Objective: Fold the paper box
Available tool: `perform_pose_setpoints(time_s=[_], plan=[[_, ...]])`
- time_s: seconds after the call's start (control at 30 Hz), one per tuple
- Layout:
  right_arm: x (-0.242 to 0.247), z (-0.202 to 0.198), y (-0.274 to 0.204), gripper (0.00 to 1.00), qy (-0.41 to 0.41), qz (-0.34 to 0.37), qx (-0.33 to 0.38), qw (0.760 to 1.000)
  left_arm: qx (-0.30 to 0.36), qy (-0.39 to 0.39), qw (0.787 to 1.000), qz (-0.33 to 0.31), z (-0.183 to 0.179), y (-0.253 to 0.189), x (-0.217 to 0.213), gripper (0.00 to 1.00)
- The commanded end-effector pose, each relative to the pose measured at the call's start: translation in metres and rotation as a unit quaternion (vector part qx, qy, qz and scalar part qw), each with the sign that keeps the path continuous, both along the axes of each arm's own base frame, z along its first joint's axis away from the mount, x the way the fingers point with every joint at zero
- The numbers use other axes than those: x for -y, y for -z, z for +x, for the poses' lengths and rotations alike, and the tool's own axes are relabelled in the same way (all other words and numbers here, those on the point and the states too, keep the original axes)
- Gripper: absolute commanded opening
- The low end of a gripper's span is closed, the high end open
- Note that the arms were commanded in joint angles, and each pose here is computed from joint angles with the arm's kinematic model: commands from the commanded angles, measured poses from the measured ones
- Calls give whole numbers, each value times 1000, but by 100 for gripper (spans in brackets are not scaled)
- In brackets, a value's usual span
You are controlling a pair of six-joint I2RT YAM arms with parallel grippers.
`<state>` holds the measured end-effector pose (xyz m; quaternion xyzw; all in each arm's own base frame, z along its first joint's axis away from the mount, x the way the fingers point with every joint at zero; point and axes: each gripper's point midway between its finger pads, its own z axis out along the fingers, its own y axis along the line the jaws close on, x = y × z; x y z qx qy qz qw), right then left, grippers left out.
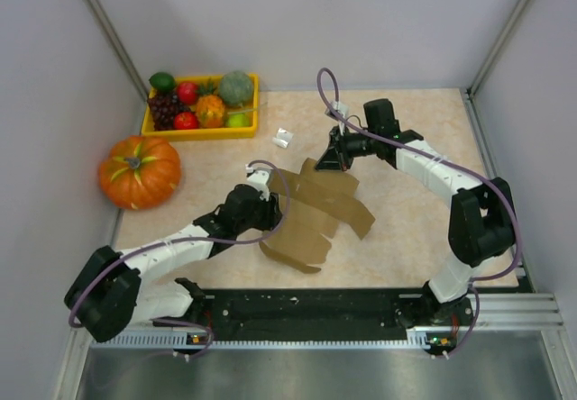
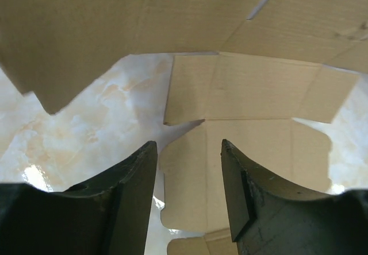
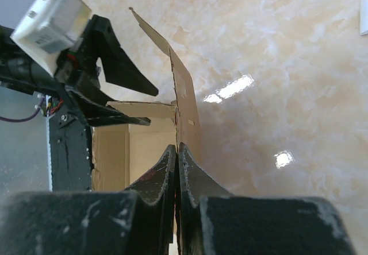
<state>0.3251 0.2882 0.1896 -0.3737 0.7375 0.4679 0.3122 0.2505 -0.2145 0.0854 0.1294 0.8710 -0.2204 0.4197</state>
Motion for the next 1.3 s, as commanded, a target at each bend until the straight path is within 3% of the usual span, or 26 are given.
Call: perform_pose_setpoints(time_s=[0.0,0.2,0.23,0.67,0.77,0.87,0.9,0.97,1.0,1.13,1.27], plan=[[-2,11,-25,0,-3,21,37,999,46,-20,999,-9,33,-20,13,54],[-2,8,-24,0,-17,28,35,999,53,49,997,-31,36,-13,33,54],[-3,7,-25,0,-19,30,37,999,49,71,995,-48,32,-15,39,58],[-3,3,-25,0,-29,34,39,998,32,55,997,-49,51,1,29,63],[-3,3,-25,0,-29,34,39,998,37,61,994,-77,51,0,28,62],[-3,4,-25,0,-28,34,38,998,40,72,992,-97,46,-1,32,42],[-3,3,-25,0,-28,34,37,998,43,55,993,-92,48,1,28,30],[-3,5,-24,0,-19,30,33,999,59,49,994,-84,45,-3,33,21],[-4,8,-23,0,-12,26,33,999,76,8,995,-61,53,-3,24,12],[-5,16,-14,0,54,-1,26,998,99,-46,994,-25,49,-2,27,0],[-2,22,-14,0,110,-14,34,993,133,-98,986,6,46,-6,27,0]])
